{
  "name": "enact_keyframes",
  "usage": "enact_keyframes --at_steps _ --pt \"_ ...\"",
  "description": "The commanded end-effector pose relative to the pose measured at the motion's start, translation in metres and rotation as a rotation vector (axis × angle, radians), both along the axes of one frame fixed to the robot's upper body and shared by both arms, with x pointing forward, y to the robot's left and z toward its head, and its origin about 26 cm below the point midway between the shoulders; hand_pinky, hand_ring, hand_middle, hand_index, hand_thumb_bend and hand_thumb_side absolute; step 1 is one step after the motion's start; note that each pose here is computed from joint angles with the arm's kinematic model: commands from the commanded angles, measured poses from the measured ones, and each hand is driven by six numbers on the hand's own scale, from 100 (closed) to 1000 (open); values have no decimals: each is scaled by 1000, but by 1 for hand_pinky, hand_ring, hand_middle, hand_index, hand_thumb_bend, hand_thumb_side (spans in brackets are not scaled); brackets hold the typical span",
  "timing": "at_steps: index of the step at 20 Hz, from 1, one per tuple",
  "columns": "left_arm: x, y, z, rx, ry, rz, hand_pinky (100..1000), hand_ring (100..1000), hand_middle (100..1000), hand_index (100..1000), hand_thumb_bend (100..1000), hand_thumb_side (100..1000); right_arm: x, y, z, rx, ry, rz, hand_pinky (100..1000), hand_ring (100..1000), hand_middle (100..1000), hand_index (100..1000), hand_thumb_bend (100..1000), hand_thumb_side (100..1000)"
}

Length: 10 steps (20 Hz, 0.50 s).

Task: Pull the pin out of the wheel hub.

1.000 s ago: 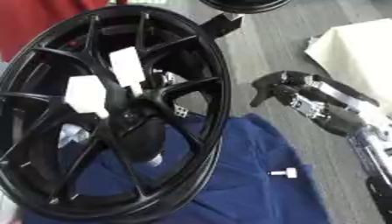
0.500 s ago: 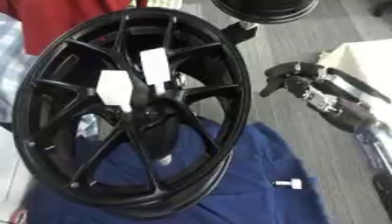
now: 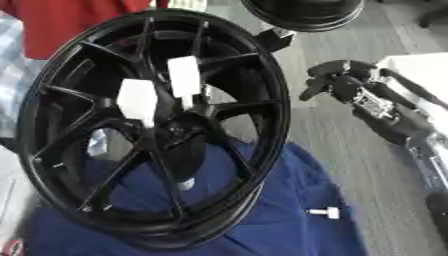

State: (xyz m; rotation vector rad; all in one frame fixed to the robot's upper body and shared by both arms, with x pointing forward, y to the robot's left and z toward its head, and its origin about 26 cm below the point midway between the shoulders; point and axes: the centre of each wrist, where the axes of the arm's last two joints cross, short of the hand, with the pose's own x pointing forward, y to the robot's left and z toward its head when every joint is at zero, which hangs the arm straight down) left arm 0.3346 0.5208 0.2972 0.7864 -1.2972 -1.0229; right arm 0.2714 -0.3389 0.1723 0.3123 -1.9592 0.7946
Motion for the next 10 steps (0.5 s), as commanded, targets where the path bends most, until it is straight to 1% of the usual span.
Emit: enact_keyframes --at_steps 1,2,4,5,6,8,9,10 --pt "-8 1 21 65 -32 45 942 887 859 929 122 932 -2 0 10 -9 -34 11 1000 725 623 810 100 623" --pt "-8 0 21 65 -34 43 937 884 858 929 100 921 -2 0 9 -9 -34 11 1000 725 623 811 100 623" --pt "-6 -3 21 51 -42 26 931 881 856 923 100 804 -2 0 9 -9 -36 7 1000 725 622 810 100 622" --pt "-6 -4 20 43 -39 12 933 885 864 926 100 723 -2 -1 8 -8 -37 5 1000 725 622 811 100 623" --pt "-6 -4 20 35 -36 -3 932 886 870 927 100 700 -2 -1 8 -7 -38 3 1000 725 622 810 100 624" --pt "-6 -6 22 15 -42 -27 926 880 860 920 100 765 -2 -1 8 -7 -37 1 1000 725 622 810 100 624" --pt "-6 -6 22 9 -44 -32 914 869 838 907 100 802 -2 -1 8 -7 -38 2 1000 725 622 811 100 624" --pt "-6 -6 22 5 -47 -34 906 862 826 898 100 801 -2 -1 8 -7 -38 2 1000 725 622 811 100 624"
